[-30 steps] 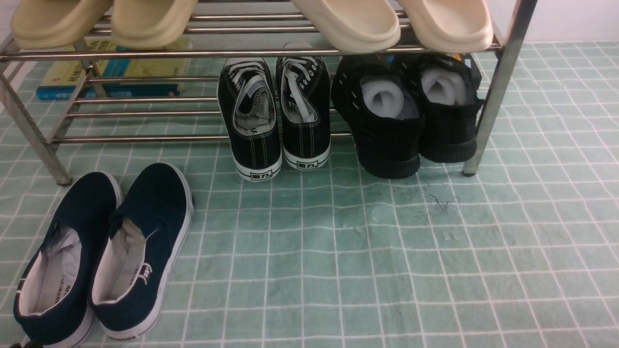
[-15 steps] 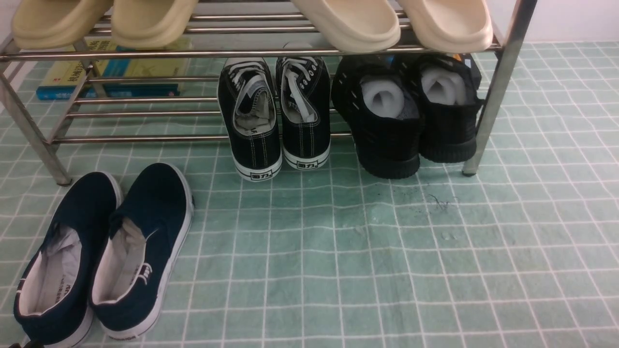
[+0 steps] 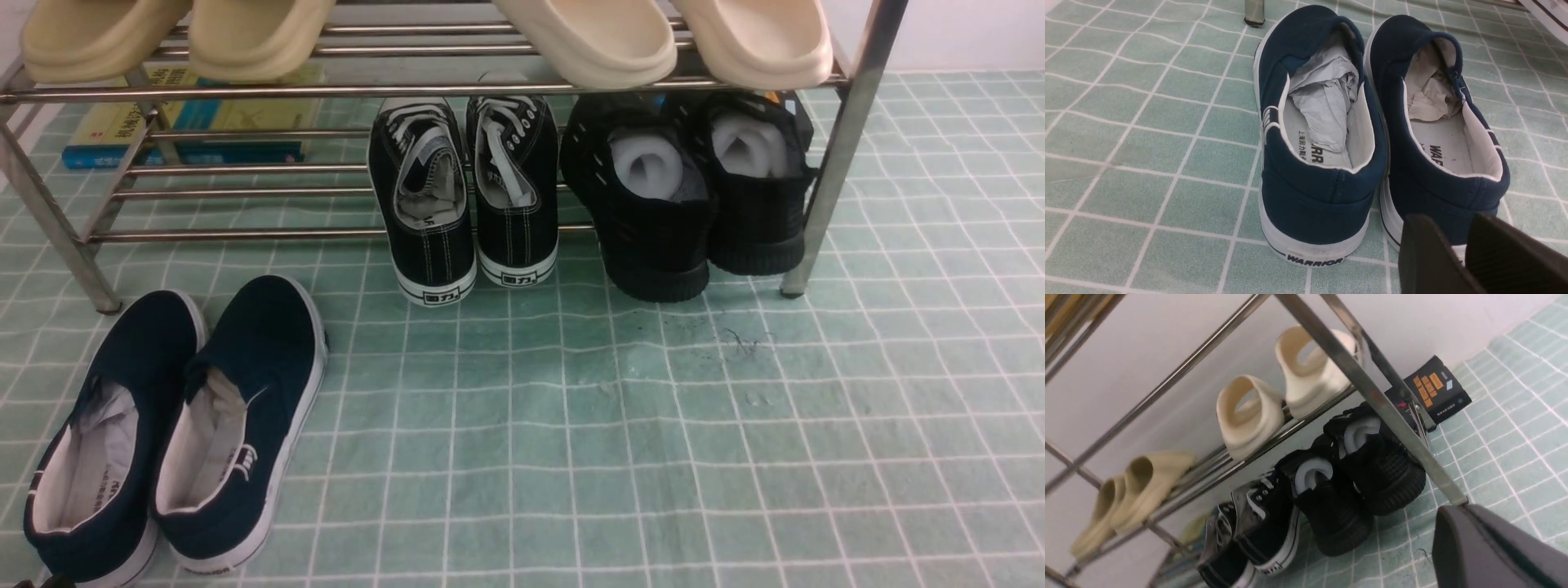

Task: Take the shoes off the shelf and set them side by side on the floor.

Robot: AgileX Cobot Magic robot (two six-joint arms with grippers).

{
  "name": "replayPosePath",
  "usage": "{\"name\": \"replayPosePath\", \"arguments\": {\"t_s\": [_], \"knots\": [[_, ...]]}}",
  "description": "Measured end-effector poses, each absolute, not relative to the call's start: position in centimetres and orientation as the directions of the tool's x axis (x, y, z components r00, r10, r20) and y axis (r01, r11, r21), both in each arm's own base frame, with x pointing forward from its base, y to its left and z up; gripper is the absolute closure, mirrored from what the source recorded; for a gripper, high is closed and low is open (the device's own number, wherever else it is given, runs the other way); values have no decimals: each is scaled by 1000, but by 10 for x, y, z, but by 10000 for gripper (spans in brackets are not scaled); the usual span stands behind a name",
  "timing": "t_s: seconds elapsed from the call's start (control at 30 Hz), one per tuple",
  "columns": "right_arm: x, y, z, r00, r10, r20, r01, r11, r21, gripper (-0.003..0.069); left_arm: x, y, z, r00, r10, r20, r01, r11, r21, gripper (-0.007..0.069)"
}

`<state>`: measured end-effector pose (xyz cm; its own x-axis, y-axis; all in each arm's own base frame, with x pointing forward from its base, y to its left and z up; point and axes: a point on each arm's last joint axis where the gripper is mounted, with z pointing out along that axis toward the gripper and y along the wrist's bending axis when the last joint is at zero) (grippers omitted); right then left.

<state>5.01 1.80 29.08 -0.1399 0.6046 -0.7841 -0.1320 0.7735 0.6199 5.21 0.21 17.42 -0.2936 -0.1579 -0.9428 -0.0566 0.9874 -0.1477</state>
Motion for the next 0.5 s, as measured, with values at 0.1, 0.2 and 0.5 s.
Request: {"name": "replayPosePath", "arguments": {"t_s": [0.1,0.2,0.5], "knots": [[60,23,303,-272,517,-811,-122,818,562,664,52,2,174,-294,-157,-943,-57,988,-147,435],[87,33,302,-613,362,-703,-76,858,508,661,52,2,174,-294,-157,-943,-57,988,-147,432],[156,57,246,-973,18,-230,-129,784,607,659,52,2,174,-293,-155,-943,-57,988,-145,432]]}}
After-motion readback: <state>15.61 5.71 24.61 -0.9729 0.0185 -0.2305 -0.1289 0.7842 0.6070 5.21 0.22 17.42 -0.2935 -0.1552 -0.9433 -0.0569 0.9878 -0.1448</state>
